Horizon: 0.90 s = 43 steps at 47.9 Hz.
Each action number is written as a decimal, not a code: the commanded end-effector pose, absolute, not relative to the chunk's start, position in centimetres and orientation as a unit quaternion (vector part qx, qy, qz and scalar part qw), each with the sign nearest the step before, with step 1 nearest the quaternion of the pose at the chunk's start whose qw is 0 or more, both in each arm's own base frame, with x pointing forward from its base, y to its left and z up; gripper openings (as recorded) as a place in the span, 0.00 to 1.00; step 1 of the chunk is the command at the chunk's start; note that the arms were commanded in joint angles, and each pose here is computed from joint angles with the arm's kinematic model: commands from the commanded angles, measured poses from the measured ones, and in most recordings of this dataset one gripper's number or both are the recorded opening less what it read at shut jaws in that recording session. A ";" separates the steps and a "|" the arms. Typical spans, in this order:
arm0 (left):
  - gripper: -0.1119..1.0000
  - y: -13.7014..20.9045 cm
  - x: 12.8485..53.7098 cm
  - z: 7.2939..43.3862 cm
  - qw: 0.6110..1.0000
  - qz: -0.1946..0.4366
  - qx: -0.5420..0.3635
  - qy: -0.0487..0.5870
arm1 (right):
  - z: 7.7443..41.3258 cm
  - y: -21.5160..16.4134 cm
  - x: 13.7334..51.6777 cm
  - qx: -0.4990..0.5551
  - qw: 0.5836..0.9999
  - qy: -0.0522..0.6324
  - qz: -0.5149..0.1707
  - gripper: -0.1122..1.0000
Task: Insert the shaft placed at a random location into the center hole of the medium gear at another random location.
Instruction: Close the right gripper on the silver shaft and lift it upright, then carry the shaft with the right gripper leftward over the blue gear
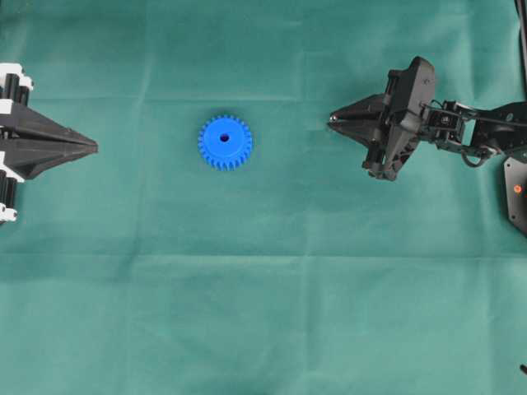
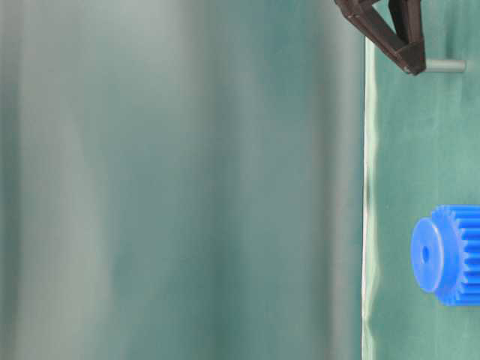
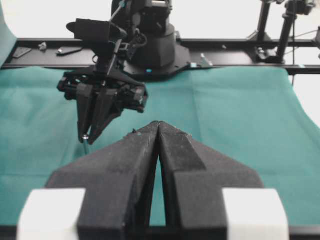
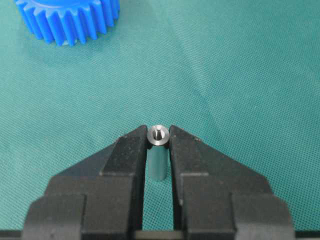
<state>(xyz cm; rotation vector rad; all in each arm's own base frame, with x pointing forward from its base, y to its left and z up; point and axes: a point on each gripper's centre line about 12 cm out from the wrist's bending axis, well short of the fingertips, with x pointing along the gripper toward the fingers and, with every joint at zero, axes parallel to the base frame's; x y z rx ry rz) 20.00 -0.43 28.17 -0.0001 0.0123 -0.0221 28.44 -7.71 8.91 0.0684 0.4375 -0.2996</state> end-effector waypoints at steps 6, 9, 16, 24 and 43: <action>0.10 -0.4 20.2 28.9 1.000 -0.010 0.000 -0.003 | 12.4 -8.0 29.1 0.030 0.971 0.187 -0.149 0.22; 0.10 -0.4 20.2 28.9 1.000 -0.010 0.001 -0.004 | 13.5 -8.0 29.1 0.032 0.970 0.188 -0.147 0.22; 0.10 -0.4 20.2 28.9 1.000 -0.010 0.000 -0.003 | 16.0 -7.8 29.0 0.031 0.973 0.179 -0.142 0.22; 0.10 -0.4 20.2 28.9 1.000 -0.010 0.000 -0.003 | 17.1 -7.7 28.8 0.029 0.975 0.171 -0.141 0.22; 0.10 -0.3 20.3 28.9 1.000 -0.009 0.001 -0.002 | 17.2 -7.5 29.3 0.028 0.976 0.170 -0.135 0.22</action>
